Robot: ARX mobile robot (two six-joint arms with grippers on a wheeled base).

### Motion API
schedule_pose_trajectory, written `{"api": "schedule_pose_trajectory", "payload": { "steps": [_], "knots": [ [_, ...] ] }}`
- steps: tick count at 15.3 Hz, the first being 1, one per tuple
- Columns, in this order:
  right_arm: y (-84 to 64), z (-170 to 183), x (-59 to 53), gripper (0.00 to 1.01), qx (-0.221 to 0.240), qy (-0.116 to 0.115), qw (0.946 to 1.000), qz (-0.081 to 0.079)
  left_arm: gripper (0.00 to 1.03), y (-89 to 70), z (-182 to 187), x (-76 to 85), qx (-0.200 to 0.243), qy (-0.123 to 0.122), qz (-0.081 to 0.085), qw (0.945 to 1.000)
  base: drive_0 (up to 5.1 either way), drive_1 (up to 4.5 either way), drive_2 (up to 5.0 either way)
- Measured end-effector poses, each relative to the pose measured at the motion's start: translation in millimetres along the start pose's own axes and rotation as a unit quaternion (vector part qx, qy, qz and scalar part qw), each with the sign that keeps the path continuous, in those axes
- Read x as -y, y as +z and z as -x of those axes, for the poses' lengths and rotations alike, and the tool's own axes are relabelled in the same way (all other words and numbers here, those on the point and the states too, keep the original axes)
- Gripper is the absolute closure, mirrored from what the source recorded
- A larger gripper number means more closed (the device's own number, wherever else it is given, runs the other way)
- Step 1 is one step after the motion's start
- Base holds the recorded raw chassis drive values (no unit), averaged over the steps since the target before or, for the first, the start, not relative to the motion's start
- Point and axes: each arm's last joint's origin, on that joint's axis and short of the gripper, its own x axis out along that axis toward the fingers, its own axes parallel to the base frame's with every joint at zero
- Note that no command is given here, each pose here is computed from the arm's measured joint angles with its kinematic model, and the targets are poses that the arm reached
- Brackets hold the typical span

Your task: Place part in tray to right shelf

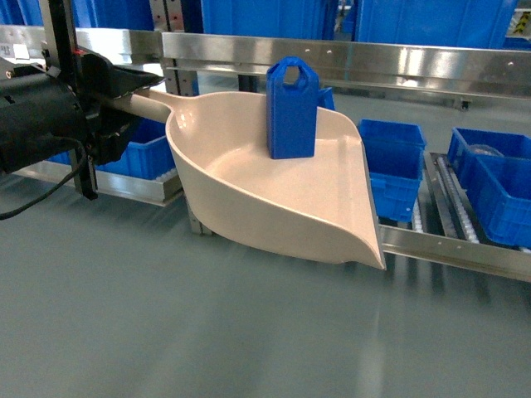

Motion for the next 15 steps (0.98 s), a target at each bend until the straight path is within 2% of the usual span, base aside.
{"api": "schedule_pose_trajectory", "payload": {
  "steps": [15],
  "knots": [
    [-0.2, 0.0, 0.0, 0.03, 0.000, 0.000, 1.0000, 0.000, 0.89, 0.0, 0.0, 0.0, 0.000, 0.000, 0.000, 1.0000, -1.6, -1.61, -1.6]
  ]
}}
